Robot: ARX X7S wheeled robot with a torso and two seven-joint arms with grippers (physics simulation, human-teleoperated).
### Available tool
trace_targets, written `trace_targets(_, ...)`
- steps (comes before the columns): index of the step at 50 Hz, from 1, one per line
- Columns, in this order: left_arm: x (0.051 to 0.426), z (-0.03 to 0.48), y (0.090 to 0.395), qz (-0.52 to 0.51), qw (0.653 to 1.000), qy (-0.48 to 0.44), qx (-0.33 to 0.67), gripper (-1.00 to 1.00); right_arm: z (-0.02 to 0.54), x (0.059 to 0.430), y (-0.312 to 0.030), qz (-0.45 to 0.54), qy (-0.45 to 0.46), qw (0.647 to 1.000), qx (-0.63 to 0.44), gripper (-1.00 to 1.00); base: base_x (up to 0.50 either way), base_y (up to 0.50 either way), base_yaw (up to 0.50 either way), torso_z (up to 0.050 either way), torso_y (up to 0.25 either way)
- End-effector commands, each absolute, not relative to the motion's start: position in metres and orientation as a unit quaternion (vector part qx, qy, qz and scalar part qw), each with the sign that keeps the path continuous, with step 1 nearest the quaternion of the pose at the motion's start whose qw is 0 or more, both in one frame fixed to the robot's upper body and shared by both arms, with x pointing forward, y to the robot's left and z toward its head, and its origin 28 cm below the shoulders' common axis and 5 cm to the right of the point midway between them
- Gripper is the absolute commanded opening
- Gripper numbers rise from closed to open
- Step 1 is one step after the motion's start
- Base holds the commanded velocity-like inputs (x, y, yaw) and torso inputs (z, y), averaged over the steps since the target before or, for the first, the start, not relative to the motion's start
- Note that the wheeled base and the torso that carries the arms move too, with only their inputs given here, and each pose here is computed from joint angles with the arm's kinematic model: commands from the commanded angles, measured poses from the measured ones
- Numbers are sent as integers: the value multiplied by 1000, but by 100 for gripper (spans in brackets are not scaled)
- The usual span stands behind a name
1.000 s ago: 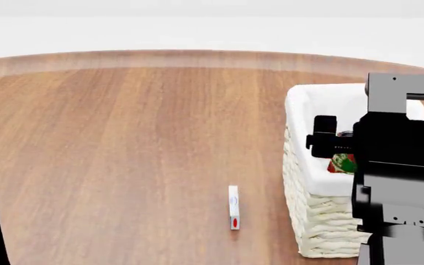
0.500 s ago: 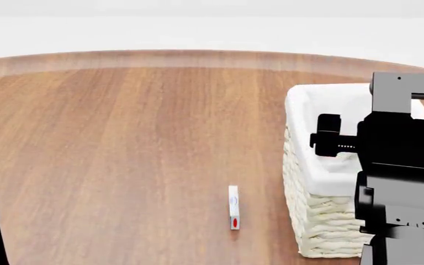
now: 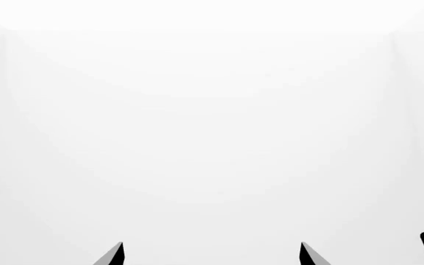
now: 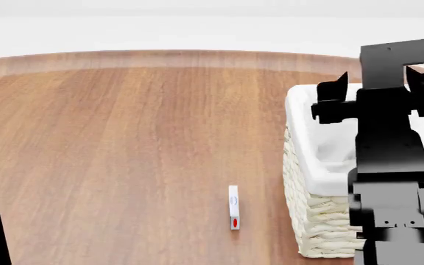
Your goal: Pick up the tomato sauce, and put it in the basket.
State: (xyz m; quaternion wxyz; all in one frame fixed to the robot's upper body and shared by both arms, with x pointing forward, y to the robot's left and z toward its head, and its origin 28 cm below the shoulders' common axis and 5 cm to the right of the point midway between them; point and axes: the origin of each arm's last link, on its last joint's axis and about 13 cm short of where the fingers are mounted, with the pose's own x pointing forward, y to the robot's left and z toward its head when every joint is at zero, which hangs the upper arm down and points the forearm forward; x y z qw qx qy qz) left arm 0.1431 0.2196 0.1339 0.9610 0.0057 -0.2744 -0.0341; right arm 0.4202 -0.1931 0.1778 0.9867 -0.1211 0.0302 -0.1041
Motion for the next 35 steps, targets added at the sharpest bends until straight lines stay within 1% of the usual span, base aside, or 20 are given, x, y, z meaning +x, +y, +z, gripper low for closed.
trace_targets(1, 143, 133, 216, -46, 961, -273, 5, 100, 196, 428, -175, -81, -104, 967, -217, 100, 0, 0, 0, 0, 0)
trace_targets(3, 142, 134, 216, -46, 960, -275, 4, 100, 198, 429, -171, -89, -144, 959, -226, 100, 0, 0, 0, 0, 0)
trace_targets(8, 142, 134, 217, -41, 960, -275, 7, 100, 197, 424, -160, -84, -193, 950, -232, 100, 0, 0, 0, 0, 0)
trace_targets(9, 142, 134, 218, -41, 961, -275, 8, 100, 190, 417, -158, -82, -189, 949, -238, 100, 0, 0, 0, 0, 0)
trace_targets(11, 142, 134, 217, -41, 960, -276, 8, 100, 201, 404, -148, -73, -227, 943, -233, 100, 0, 0, 0, 0, 0)
trace_targets(13, 142, 134, 217, -43, 960, -276, 8, 100, 203, 395, -144, -71, -246, 936, -243, 100, 0, 0, 0, 0, 0)
trace_targets(14, 142, 134, 217, -43, 960, -276, 8, 100, 205, 390, -141, -68, -261, 930, -249, 100, 0, 0, 0, 0, 0)
trace_targets(15, 142, 133, 216, -46, 960, -275, 7, 100, 205, 381, -136, -73, -291, 912, -281, 100, 0, 0, 0, 0, 0)
trace_targets(16, 142, 133, 215, -48, 960, -274, 6, 100, 204, 375, -133, -62, -299, 913, -269, 100, 0, 0, 0, 0, 0)
trace_targets(25, 144, 131, 215, -52, 961, -270, 5, 100, 201, 324, -116, -40, -346, 899, -267, 100, 0, 0, 0, 0, 0)
trace_targets(27, 145, 130, 214, -53, 961, -270, 4, 100, 200, 315, -114, -42, -358, 890, -280, 100, 0, 0, 0, 0, 0)
trace_targets(28, 145, 130, 213, -56, 962, -269, 4, 100, 199, 306, -112, -33, -358, 896, -261, 100, 0, 0, 0, 0, 0)
trace_targets(30, 145, 130, 212, -59, 961, -269, 3, 100, 197, 296, -110, -37, -367, 889, -272, 100, 0, 0, 0, 0, 0)
trace_targets(35, 146, 130, 211, -63, 961, -268, 3, 100, 194, 283, -109, -34, -372, 889, -267, 100, 0, 0, 0, 0, 0)
